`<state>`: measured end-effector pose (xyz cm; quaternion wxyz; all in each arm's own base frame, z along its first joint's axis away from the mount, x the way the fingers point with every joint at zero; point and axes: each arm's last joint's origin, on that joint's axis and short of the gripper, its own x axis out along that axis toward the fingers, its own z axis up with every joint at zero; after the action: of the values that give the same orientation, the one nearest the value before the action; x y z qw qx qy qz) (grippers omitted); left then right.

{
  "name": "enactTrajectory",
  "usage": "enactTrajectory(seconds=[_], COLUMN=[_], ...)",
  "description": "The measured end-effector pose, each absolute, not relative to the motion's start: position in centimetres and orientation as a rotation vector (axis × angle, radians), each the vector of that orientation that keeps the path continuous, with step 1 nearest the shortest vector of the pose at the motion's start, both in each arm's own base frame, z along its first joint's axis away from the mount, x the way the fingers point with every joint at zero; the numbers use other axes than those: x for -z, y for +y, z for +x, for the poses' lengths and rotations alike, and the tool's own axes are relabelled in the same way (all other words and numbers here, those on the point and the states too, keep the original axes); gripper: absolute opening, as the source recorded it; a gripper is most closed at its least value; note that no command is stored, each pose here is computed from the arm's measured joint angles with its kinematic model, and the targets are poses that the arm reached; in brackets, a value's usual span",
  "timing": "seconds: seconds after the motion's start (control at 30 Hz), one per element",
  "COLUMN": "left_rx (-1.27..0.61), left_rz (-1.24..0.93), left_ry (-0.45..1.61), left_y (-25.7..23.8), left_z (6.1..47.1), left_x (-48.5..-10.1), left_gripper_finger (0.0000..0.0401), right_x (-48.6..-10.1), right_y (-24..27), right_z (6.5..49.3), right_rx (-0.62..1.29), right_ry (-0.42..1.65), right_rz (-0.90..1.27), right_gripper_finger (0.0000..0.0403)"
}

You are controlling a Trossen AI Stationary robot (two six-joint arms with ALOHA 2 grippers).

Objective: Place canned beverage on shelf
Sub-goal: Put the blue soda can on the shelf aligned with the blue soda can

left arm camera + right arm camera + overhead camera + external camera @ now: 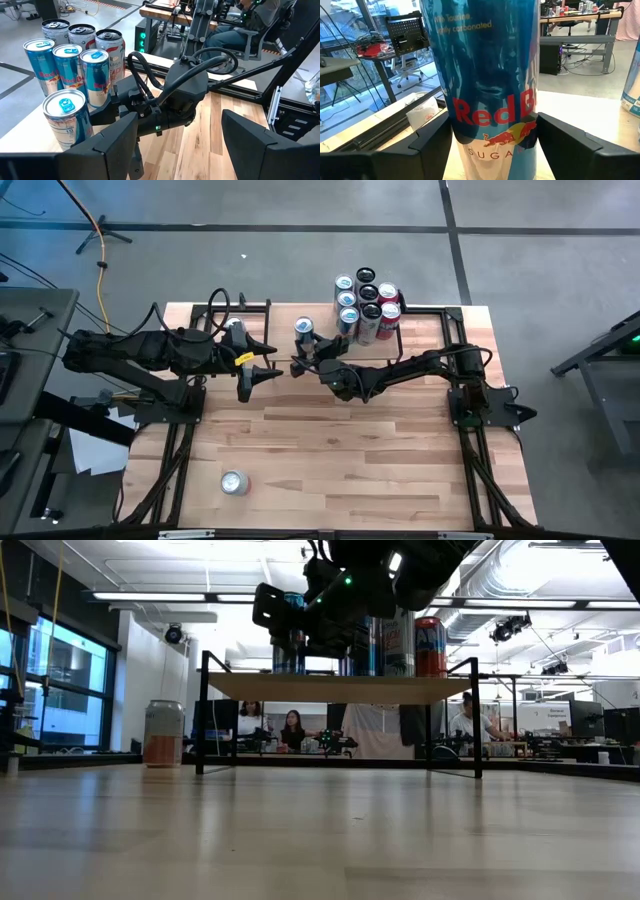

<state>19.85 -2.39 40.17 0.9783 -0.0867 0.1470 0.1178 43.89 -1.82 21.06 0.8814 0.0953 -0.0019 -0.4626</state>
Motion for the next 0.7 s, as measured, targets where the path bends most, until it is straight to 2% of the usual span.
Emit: enactTrajectory(seconds=[0.17, 0.43, 0.7], left_rx=[-0.237, -0.238, -0.237], left_rz=[-0.176, -0.176, -0.176], left_ry=[0.296, 0.295, 0.293], left_y=[-2.39, -2.39, -2.39], left_z=[19.85, 19.85, 19.86], left_x=[-40.17, -40.18, -40.21], left_gripper_finger=[0.0243, 0.0243, 0.0243], right_x=[-20.77, -20.84, -21.15], right_y=[-1.88, -1.90, -2.03], right_z=[43.92, 43.97, 43.70], right_rx=[0.951, 0.918, 0.992], right_ry=[0.012, 0.020, 0.033], right_rz=[0.191, 0.193, 0.140], right_gripper_finger=[0.0290, 0.0391, 0.0397])
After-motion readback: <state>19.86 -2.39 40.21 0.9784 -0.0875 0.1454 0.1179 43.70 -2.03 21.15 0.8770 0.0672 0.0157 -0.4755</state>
